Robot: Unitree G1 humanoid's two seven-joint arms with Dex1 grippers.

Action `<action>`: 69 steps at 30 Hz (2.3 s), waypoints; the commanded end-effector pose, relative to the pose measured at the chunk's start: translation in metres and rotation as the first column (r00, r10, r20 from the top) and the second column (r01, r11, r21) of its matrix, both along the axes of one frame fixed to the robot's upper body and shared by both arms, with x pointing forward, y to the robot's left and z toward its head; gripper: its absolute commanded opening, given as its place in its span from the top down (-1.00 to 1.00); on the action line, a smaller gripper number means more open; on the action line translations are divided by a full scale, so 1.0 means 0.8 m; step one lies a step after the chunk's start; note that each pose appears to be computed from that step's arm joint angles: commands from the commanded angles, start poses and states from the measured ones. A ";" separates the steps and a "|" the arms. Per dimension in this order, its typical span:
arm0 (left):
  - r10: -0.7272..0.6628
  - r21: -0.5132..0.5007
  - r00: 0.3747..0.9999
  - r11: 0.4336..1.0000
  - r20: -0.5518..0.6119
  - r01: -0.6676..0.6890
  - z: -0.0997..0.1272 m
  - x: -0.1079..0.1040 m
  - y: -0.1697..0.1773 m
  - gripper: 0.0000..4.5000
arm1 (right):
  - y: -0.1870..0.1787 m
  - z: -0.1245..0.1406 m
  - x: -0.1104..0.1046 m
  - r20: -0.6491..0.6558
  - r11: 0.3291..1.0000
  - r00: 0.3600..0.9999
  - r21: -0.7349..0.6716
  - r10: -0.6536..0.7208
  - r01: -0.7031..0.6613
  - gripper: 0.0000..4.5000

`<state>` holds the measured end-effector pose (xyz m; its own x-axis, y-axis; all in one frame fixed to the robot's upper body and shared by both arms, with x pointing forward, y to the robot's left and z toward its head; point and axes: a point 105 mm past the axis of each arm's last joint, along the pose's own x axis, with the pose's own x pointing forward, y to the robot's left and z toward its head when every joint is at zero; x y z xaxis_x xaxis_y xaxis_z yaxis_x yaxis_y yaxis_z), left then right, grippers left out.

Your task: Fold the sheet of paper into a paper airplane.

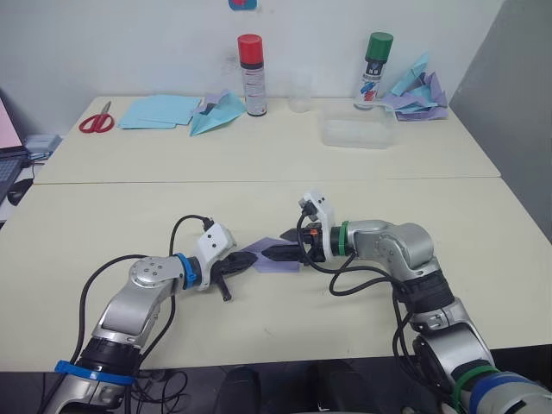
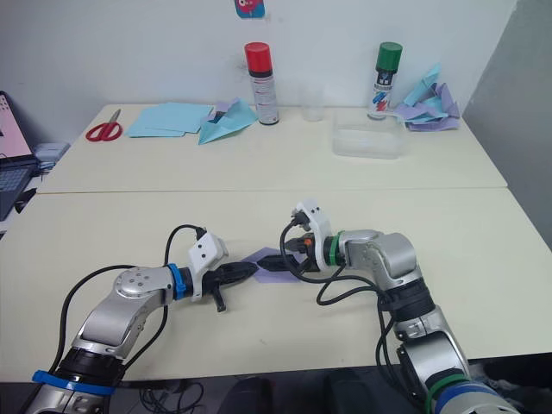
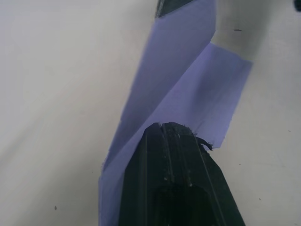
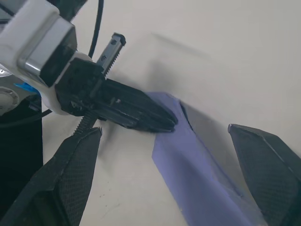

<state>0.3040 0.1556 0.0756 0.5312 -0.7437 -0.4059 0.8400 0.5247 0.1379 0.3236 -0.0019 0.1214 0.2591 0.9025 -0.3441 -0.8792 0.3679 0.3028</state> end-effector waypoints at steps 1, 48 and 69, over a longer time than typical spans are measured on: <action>0.013 0.023 0.999 1.000 -0.035 -0.012 -0.011 -0.003 0.006 0.99 | 0.009 0.013 0.002 0.163 0.996 0.983 -0.033 0.084 -0.079 -1.00; 0.018 0.044 0.999 0.999 -0.039 -0.016 -0.014 -0.004 0.013 1.00 | 0.001 -0.030 -0.011 0.548 0.917 0.744 -0.329 0.381 -0.227 0.98; 0.050 -0.065 0.995 0.996 -0.087 -0.055 0.056 -0.009 0.064 1.00 | -0.018 -0.070 -0.006 0.499 0.840 0.719 -0.496 0.484 -0.221 0.98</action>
<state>0.2948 0.2050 0.0958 0.5241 -0.7155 -0.4620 0.8141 0.5801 0.0251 0.3169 -0.0066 0.0799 0.2047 0.8414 -0.5001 -0.9014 -0.0371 -0.4313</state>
